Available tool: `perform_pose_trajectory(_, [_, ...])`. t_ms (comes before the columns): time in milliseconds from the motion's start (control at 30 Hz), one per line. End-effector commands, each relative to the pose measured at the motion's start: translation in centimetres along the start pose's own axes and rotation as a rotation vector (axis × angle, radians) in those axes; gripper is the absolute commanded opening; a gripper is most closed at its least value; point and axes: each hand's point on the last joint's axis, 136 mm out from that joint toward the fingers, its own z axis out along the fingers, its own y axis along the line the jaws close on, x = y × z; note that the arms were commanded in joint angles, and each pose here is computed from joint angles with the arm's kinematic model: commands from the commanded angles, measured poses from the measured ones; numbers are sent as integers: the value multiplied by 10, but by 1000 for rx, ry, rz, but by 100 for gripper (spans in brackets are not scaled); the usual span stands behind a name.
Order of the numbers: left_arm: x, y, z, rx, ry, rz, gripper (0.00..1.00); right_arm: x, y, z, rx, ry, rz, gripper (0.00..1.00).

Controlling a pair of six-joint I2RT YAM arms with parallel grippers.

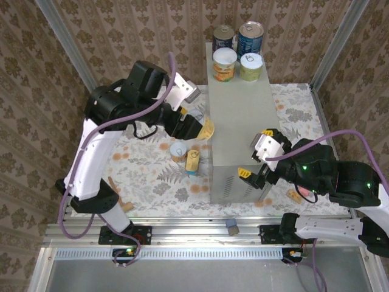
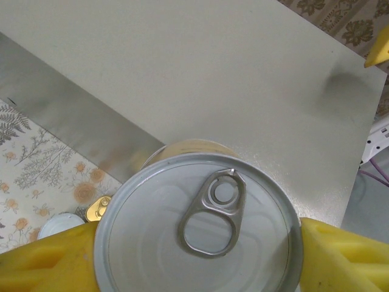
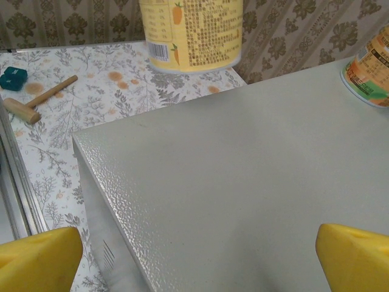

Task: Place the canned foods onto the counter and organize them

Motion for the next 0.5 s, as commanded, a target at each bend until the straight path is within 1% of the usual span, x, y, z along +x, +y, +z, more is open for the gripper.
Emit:
perform_pose_trajectory(0, [-18,-8,-3,21,-64,67,55,9,-5,-5,29,18,-12,100])
perform_pose_trajectory(233, [-26,-9,29,38,-27,91,55,11,-10,-8,59,-9,5,100])
perform_pose_trajectory(467, [-37,-15,57,80,-25,113,56,13,-15,-11,90,-25,22,100])
